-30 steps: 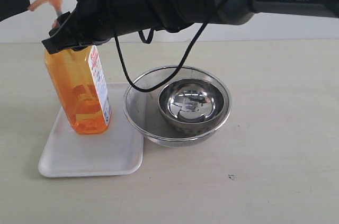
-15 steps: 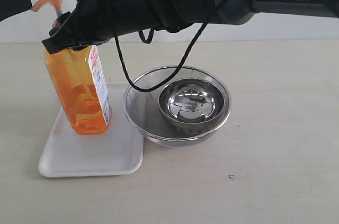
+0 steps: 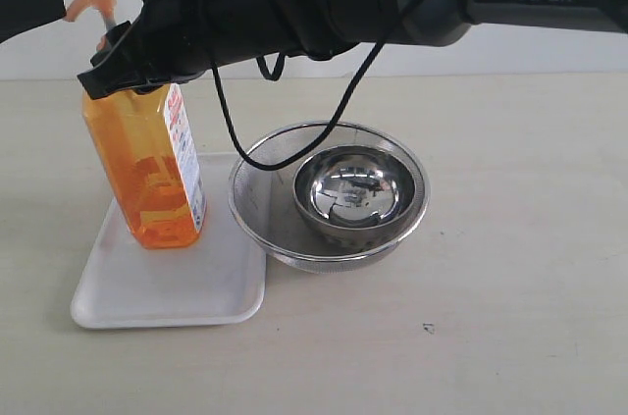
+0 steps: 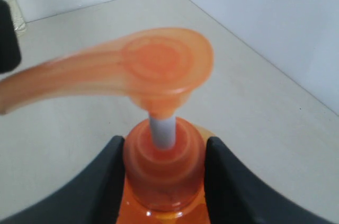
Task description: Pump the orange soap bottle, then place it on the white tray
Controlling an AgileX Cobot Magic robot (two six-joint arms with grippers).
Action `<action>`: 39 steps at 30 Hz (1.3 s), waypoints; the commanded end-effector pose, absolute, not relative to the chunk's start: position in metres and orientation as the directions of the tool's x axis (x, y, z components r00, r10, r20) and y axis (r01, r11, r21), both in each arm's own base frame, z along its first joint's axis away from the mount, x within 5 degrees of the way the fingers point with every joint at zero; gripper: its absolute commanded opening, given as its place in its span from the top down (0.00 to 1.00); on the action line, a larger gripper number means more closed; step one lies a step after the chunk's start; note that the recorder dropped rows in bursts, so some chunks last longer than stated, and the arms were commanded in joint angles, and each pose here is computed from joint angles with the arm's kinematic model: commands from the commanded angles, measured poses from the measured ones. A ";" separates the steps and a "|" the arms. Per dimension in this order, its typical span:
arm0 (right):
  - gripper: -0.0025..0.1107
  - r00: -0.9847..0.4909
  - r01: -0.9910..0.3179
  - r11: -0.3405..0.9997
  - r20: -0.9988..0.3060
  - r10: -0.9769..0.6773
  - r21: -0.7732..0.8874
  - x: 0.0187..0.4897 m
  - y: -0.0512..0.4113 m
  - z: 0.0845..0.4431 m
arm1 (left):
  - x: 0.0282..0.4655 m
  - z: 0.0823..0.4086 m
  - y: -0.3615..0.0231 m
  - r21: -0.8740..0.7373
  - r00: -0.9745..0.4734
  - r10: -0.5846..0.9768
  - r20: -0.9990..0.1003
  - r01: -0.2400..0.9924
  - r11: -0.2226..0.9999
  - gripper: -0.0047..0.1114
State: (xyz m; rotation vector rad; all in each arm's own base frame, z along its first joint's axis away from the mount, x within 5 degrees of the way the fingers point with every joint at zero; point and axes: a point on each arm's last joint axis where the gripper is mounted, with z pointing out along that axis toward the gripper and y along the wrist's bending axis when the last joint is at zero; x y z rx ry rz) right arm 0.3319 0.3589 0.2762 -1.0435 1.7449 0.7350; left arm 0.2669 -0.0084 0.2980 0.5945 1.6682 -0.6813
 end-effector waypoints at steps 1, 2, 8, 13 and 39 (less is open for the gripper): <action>0.98 -0.202 -0.886 0.463 -0.929 -0.310 0.038 0.332 0.359 0.279 | 0.266 0.301 -0.009 -0.116 -0.190 0.027 -0.981 0.697 0.708 0.92; 0.98 -0.202 -0.887 0.459 -0.929 -0.311 0.039 0.332 0.359 0.279 | 0.267 0.300 -0.008 -0.114 -0.192 0.029 -0.981 0.692 0.713 0.92; 0.98 -0.208 -0.886 0.461 -0.928 -0.308 0.046 0.332 0.359 0.279 | 0.269 0.299 -0.005 -0.100 -0.196 0.042 -0.980 0.661 0.744 0.92; 0.98 -0.208 -0.886 0.461 -0.928 -0.308 0.046 0.332 0.359 0.279 | 0.270 0.298 -0.004 -0.098 -0.200 0.046 -0.979 0.649 0.754 0.92; 0.98 -0.208 -0.886 0.460 -0.928 -0.308 0.046 0.332 0.359 0.279 | 0.269 0.299 -0.008 -0.108 -0.197 0.034 -0.980 0.665 0.739 0.92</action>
